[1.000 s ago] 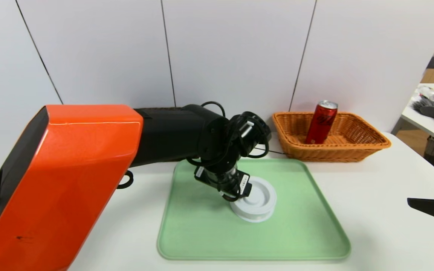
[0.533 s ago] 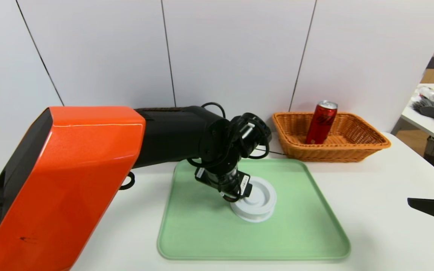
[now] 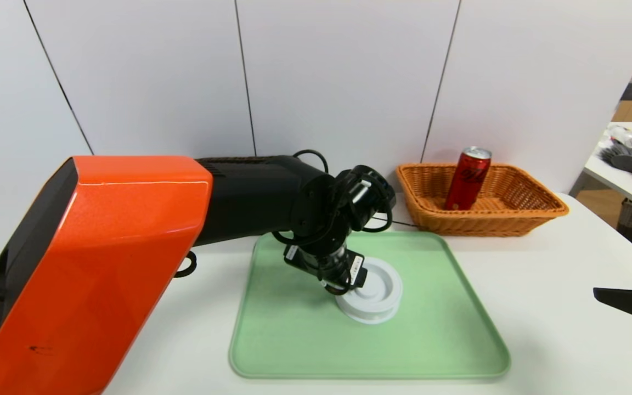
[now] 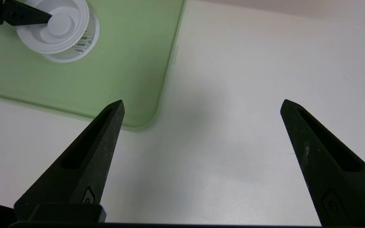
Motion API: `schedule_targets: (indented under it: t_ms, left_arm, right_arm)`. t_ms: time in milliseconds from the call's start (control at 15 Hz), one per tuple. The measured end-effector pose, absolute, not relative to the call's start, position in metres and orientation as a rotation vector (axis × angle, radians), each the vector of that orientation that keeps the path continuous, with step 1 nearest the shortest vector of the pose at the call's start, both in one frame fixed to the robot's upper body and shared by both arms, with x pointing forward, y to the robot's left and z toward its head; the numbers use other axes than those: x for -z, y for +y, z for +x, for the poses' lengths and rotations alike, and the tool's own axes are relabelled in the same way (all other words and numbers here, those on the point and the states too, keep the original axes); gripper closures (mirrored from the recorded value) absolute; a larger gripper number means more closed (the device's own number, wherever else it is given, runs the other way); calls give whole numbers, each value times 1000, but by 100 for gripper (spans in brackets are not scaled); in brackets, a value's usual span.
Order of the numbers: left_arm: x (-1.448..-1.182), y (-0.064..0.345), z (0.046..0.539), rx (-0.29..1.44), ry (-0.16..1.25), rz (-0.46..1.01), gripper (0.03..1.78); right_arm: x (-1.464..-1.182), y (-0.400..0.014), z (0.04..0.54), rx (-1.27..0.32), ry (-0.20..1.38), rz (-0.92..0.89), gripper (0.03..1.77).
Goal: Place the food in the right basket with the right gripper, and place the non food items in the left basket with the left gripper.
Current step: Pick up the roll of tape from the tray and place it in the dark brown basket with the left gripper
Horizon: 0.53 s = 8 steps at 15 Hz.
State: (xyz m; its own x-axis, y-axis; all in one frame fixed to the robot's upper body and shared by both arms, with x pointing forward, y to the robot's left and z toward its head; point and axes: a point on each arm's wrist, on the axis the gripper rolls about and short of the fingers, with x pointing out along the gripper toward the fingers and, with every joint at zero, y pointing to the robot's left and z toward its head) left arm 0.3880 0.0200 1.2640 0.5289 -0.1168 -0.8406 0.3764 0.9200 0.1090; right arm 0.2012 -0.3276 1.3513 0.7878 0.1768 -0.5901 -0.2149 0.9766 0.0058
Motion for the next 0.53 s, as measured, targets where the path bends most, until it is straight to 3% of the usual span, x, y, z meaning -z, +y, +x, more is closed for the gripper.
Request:
schedule_targets:
  t_ms: [533]
  left_arm:
    - [-1263, 20, 388, 298, 975, 293, 12]
  right_arm:
    - [-1351, -328, 201, -212, 629, -63, 10]
